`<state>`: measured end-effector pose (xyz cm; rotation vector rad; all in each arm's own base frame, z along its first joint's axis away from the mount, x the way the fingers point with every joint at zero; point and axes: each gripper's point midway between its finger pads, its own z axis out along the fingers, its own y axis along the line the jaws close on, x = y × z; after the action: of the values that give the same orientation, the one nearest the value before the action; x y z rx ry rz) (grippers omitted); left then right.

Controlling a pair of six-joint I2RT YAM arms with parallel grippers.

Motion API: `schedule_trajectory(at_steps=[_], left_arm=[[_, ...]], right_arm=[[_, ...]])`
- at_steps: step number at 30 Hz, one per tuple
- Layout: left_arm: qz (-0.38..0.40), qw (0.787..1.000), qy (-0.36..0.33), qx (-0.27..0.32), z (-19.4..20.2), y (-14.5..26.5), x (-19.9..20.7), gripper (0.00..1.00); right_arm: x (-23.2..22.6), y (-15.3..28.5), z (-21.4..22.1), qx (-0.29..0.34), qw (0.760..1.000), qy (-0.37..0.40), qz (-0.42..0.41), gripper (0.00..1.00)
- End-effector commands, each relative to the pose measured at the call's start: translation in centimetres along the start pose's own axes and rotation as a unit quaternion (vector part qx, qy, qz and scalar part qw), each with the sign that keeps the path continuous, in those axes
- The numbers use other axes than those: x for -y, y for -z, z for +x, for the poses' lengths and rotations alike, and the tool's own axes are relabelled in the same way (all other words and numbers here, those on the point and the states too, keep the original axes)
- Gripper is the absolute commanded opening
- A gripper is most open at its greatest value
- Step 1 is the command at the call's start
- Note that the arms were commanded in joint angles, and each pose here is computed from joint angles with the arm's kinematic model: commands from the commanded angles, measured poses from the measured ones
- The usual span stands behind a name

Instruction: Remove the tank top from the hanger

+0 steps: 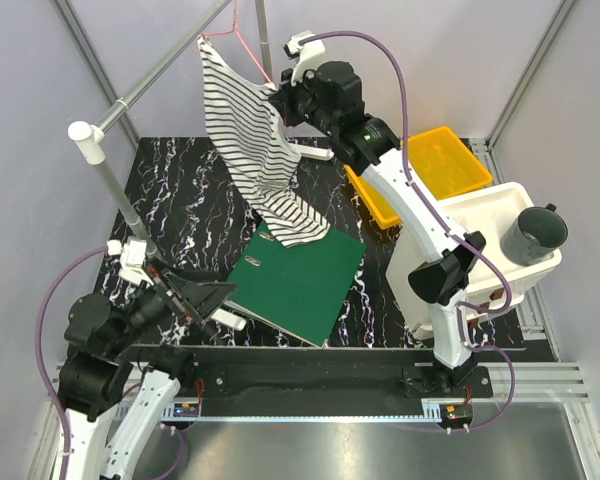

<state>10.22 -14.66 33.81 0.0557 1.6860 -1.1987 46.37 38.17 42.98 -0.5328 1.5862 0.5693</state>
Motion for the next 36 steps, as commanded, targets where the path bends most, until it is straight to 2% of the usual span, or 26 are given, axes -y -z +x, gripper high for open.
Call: schedule_trajectory(at_steps=[1, 7, 8, 10, 11, 12, 18, 23, 25, 26, 27, 29, 33, 36], left_arm=[[0.053, 0.998, 0.029, -0.016, -0.3, -0.9, 2.0, 0.99], [0.080, 0.996, 0.032, 0.007, -2.0, -0.6, 4.0, 0.98], [0.082, 0.996, 0.033, 0.009, -2.2, -0.6, 4.2, 0.98], [0.090, 0.995, 0.035, 0.007, -2.7, -0.9, 4.7, 0.98], [0.093, 0.995, 0.036, 0.006, -2.9, -1.0, 4.9, 0.98], [0.097, 0.995, 0.037, 0.004, -3.1, -1.3, 5.1, 0.98], [0.119, 0.992, 0.042, 0.002, -6.2, -4.0, 6.5, 0.98], [0.182, 0.981, 0.060, 0.025, -9.3, -7.5, 8.5, 0.97], [0.183, 0.981, 0.055, 0.036, -10.3, -8.9, 9.2, 0.95], [0.195, 0.979, 0.055, 0.019, -9.7, -9.8, 10.2, 0.95], [0.175, 0.983, 0.046, 0.017, -9.6, -11.9, 9.3, 0.95], [0.166, 0.985, 0.038, 0.014, -9.9, -13.3, 10.2, 0.92], [0.094, 0.993, -0.002, 0.076, -12.2, -16.6, 8.1, 0.91], [0.067, 0.994, -0.013, 0.090, -12.9, -19.4, 7.0, 0.89]], right_arm=[[-0.4, 4.2, -11.1, 0.161, 0.986, -0.037, -0.005, 0.00], [-0.6, 5.9, -12.0, 0.168, 0.985, -0.046, -0.008, 0.00], [-0.4, 5.6, -10.6, 0.150, 0.988, -0.046, -0.005, 0.00], [-0.6, 7.1, -10.6, 0.146, 0.988, -0.048, -0.005, 0.00], [-0.5, 6.6, -8.1, 0.117, 0.992, -0.047, -0.004, 0.00], [-0.5, 8.4, -8.9, 0.125, 0.991, -0.047, -0.003, 0.00], [0.6, 14.2, -4.4, 0.106, 0.994, -0.032, 0.025, 0.00], [-0.5, 19.2, -0.8, 0.089, 0.996, -0.028, -0.008, 0.00], [-0.4, 20.4, 0.1, 0.086, 0.996, -0.035, -0.003, 0.00], [-0.4, 21.4, 0.9, 0.085, 0.996, -0.036, -0.004, 0.00], [-0.6, 21.9, 1.4, 0.083, 0.996, -0.037, -0.008, 0.00], [-1.1, 22.9, 2.2, 0.080, 0.996, -0.040, -0.023, 0.00], [-1.1, 23.9, 3.4, 0.076, 0.996, -0.039, -0.024, 0.00], [-1.0, 23.6, 4.7, 0.066, 0.997, -0.031, -0.022, 0.00]])
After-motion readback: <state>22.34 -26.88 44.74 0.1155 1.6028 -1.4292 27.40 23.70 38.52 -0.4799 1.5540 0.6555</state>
